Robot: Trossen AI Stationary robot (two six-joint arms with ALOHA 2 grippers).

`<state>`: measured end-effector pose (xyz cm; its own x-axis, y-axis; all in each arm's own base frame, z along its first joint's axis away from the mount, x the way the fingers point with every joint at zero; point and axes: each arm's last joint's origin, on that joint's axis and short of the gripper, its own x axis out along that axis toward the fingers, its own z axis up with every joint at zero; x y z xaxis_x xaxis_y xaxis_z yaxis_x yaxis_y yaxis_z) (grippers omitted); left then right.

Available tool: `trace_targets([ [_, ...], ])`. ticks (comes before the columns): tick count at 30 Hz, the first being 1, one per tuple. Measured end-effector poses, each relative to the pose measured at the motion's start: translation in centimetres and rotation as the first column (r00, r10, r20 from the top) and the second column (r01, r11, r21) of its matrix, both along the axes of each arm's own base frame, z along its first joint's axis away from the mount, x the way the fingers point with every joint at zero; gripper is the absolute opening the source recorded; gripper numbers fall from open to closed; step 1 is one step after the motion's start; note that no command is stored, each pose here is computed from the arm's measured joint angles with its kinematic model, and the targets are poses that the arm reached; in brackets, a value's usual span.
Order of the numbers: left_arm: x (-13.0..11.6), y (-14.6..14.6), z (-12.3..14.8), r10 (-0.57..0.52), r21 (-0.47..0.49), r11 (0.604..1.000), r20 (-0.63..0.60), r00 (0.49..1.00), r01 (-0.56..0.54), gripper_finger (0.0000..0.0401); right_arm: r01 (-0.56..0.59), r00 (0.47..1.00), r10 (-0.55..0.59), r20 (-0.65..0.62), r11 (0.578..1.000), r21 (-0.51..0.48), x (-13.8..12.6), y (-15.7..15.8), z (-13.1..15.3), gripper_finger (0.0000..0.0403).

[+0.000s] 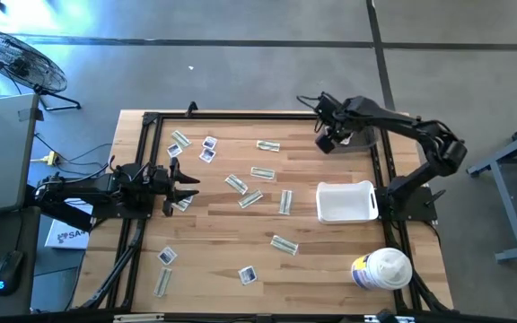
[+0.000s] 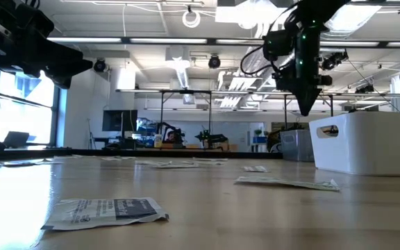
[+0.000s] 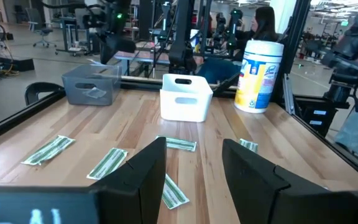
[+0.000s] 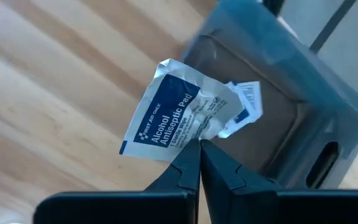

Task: Pick & Place First Aid Supplies
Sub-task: Put the alcohol pad into the black bin

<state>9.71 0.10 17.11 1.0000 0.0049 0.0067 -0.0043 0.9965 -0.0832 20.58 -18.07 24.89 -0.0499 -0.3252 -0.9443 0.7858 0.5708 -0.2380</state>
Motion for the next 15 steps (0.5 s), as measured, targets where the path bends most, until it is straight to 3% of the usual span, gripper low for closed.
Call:
trace_targets([
  [3, 0.0, 0.0, 0.0, 0.0, 0.0, 1.0, 0.0, 1.0, 0.0, 0.0156, 0.043, 0.998, -0.043, -0.035, 0.999, -0.001, -1.1, -0.8, -0.3, 0.0002],
  [8, 0.0, 0.0, 0.0, 0.0, 0.0, 1.0, 0.0, 1.0, 0.0, 0.0156, 0.261, 0.962, -0.267, 0.05, 0.96, 0.103, -2.6, -1.7, -1.4, 0.0001],
  [10, 0.0, 0.0, 0.0, 0.0, 0.0, 1.0, 0.0, 1.0, 0.0, 0.0156, 0.346, 0.935, -0.352, 0.051, 0.934, 0.091, -3.1, -1.9, -1.7, 0.0001],
  [15, 0.0, 0.0, 0.0, 0.0, 0.0, 1.0, 0.0, 1.0, 0.0, 0.0156, 0.383, 0.924, -0.383, 0.012, 0.923, 0.03, -3.7, -2.3, -2.0, 0.0003],
])
